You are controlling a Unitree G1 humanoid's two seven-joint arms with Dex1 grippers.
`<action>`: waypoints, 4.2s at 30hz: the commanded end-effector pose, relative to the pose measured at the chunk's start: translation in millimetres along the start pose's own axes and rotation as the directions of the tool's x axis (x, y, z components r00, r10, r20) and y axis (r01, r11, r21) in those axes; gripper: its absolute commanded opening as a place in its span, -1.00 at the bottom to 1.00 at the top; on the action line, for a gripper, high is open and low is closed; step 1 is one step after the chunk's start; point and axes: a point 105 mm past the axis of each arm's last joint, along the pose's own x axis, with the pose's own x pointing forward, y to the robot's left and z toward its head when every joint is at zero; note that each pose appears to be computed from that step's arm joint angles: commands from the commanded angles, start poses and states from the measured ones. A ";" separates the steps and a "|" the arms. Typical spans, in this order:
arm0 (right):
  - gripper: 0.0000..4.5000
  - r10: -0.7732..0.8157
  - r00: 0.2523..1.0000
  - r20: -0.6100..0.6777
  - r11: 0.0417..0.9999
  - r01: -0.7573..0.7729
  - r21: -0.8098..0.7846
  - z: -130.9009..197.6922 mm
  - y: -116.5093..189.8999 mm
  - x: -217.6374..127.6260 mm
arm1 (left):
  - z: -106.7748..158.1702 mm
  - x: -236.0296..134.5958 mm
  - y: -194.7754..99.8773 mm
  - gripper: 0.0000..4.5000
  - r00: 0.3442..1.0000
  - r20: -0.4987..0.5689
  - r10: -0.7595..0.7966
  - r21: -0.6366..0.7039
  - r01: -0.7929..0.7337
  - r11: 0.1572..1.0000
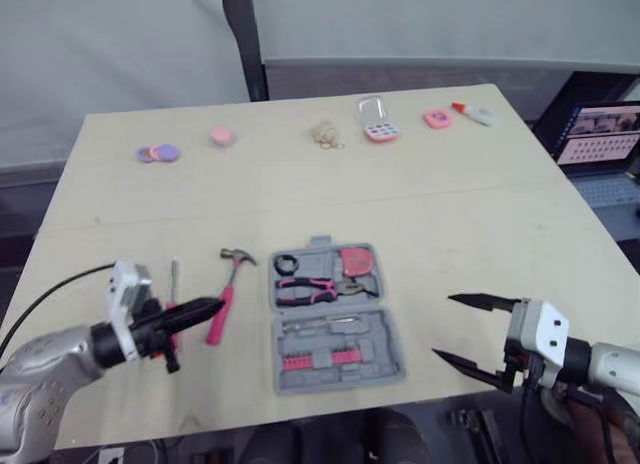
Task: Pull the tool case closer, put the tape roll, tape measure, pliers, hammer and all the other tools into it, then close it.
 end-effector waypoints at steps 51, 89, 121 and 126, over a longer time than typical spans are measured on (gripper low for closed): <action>1.00 0.077 0.992 0.098 0.997 -0.078 0.004 41.8 -15.0 1.0 | -6.9 -28.9 -4.5 0.97 0.917 -0.092 0.388 0.061 -0.384 0.921; 1.00 0.032 0.999 0.037 0.999 -0.031 -0.015 35.1 -12.4 -4.6 | 15.2 87.9 53.4 0.97 0.759 -0.183 0.625 0.107 -0.617 0.780; 1.00 -0.021 1.000 0.013 1.000 0.021 -0.001 34.2 -10.9 -13.6 | 4.0 139.1 74.5 0.97 0.759 -0.216 0.614 0.124 -0.603 0.788; 1.00 -0.025 1.000 0.010 1.000 0.025 0.002 34.1 -10.8 -14.8 | -0.3 138.5 72.0 0.97 0.757 -0.227 0.612 0.121 -0.602 0.789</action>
